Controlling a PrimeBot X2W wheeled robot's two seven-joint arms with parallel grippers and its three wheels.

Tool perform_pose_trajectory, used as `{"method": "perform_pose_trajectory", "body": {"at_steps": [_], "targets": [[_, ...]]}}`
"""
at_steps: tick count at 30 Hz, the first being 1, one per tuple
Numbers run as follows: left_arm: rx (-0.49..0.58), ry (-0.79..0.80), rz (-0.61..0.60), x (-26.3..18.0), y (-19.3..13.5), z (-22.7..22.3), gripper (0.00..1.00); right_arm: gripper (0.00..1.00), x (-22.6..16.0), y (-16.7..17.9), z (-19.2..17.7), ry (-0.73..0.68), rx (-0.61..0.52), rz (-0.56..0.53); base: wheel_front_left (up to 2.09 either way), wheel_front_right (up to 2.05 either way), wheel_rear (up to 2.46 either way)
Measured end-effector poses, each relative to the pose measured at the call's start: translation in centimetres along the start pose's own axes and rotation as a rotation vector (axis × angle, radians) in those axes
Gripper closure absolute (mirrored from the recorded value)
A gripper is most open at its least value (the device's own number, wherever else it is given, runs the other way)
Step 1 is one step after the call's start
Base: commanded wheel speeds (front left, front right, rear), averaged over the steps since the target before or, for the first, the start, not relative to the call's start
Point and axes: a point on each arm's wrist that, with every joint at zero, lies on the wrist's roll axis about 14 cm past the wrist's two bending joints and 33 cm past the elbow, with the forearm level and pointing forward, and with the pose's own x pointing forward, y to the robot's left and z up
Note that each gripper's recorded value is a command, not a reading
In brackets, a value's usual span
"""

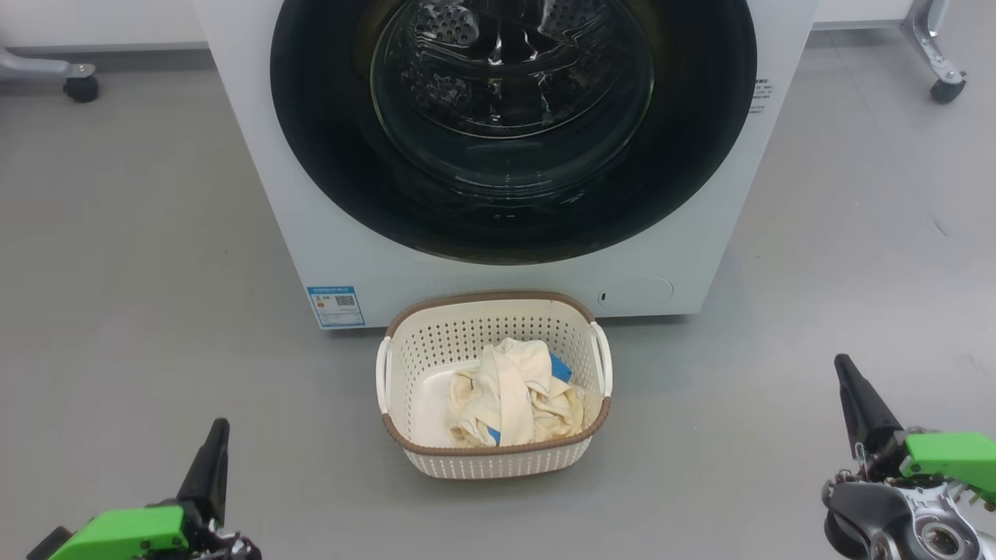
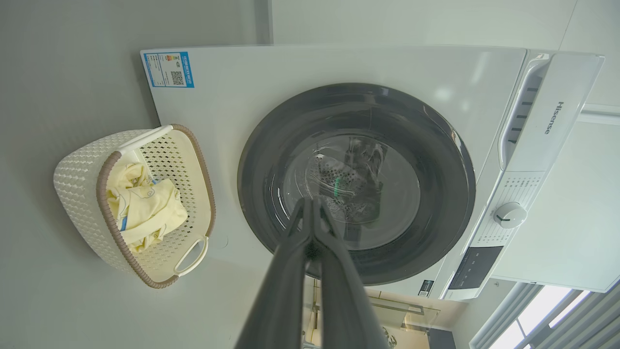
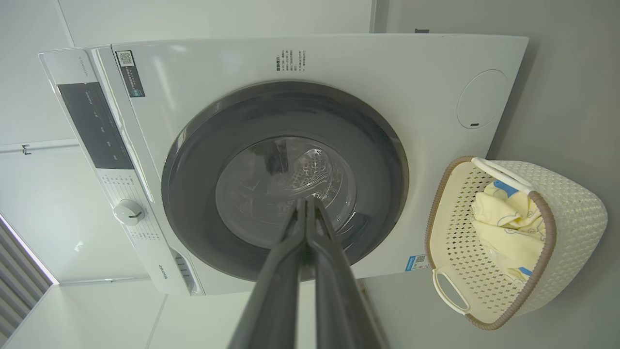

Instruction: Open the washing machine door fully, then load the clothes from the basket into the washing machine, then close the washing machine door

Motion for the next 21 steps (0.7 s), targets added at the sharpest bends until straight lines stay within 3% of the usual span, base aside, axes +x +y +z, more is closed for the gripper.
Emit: {"method": "perform_pose_trajectory", "body": {"at_steps": [21], "targets": [[0.000,0.000,0.000,0.00,0.00,0.00,1.00,1.00,0.00,0.00,0.00,0.000,0.000,0.000,0.00,0.00,0.00]]}}
